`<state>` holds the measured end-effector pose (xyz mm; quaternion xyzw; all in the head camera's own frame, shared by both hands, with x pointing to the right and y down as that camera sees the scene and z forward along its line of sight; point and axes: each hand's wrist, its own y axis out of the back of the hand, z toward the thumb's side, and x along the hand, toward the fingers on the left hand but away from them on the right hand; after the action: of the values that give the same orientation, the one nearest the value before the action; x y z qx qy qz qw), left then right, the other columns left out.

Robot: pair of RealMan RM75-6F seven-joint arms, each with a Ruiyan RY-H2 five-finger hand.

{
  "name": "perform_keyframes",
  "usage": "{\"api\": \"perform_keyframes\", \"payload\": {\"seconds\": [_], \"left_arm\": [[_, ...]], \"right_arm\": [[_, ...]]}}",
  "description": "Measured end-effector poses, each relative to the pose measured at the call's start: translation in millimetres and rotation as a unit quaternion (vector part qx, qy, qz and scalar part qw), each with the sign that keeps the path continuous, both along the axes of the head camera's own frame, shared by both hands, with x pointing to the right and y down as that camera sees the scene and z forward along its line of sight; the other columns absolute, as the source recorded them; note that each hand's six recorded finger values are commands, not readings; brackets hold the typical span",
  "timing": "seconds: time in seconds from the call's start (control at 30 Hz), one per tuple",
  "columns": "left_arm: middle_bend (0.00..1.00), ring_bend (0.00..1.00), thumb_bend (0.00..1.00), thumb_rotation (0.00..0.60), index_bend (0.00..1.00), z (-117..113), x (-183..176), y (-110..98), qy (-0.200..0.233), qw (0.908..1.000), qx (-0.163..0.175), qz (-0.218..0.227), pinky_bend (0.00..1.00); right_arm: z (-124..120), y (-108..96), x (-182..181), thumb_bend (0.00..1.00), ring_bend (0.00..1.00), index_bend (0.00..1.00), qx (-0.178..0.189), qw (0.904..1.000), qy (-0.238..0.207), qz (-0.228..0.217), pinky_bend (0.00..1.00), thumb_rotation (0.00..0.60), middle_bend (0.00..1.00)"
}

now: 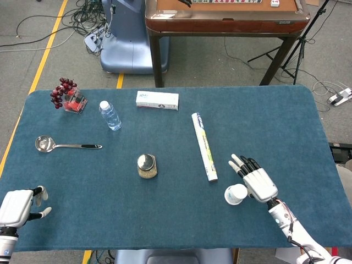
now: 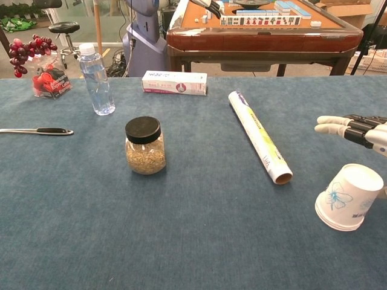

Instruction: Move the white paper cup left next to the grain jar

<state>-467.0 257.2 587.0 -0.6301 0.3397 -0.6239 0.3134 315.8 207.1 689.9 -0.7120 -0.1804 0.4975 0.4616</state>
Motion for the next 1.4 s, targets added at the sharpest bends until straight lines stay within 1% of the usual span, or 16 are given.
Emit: {"api": "perform_keyframes", "payload": {"seconds": [0.33, 0.67, 0.93, 1.1, 1.27, 1.4], "left_arm": [[0.67, 0.65, 0.09, 0.600, 0.58, -1, -1, -1, 0.001, 1.0000, 0.001, -0.002, 0.83], [0.67, 0.65, 0.09, 0.600, 0.58, -3, -4, -2, 0.002, 1.0000, 0.003, -0.007, 0.83], [0.67, 0.65, 0.09, 0.600, 0.58, -2, -6, -2, 0.002, 0.9999, 0.003, -0.010, 0.83], [0.67, 0.65, 0.09, 0.600, 0.58, -3, -7, -2, 0.001, 0.9999, 0.003, -0.011, 0.83], [0.67, 0.65, 0.09, 0.600, 0.58, -2, -6, -2, 0.000, 1.0000, 0.002, -0.009, 0.83], [0.67, 0.65, 0.09, 0.600, 0.58, -1, -4, -2, -0.002, 1.0000, 0.001, -0.005, 0.83]], "right_arm": [[5, 3, -31, 0.00, 0.00, 0.00, -0.004, 0.9996, -0.018, -0.020, 0.15, 0.600, 0.00], [15, 1, -63, 0.00, 0.00, 0.00, -0.014, 0.9989, -0.036, -0.029, 0.15, 0.600, 0.00], [15, 1, -86, 0.00, 0.00, 0.00, -0.017, 0.9977, -0.055, -0.037, 0.15, 0.600, 0.00], [10, -2, -85, 0.00, 0.00, 0.00, -0.007, 0.9979, -0.050, -0.041, 0.15, 0.600, 0.00], [-5, -7, -71, 0.00, 0.00, 0.00, 0.008, 0.9984, -0.040, -0.040, 0.15, 0.600, 0.00], [-19, -6, -59, 0.00, 0.00, 0.00, 0.012, 0.9982, -0.031, -0.049, 0.15, 0.600, 0.00]]}}
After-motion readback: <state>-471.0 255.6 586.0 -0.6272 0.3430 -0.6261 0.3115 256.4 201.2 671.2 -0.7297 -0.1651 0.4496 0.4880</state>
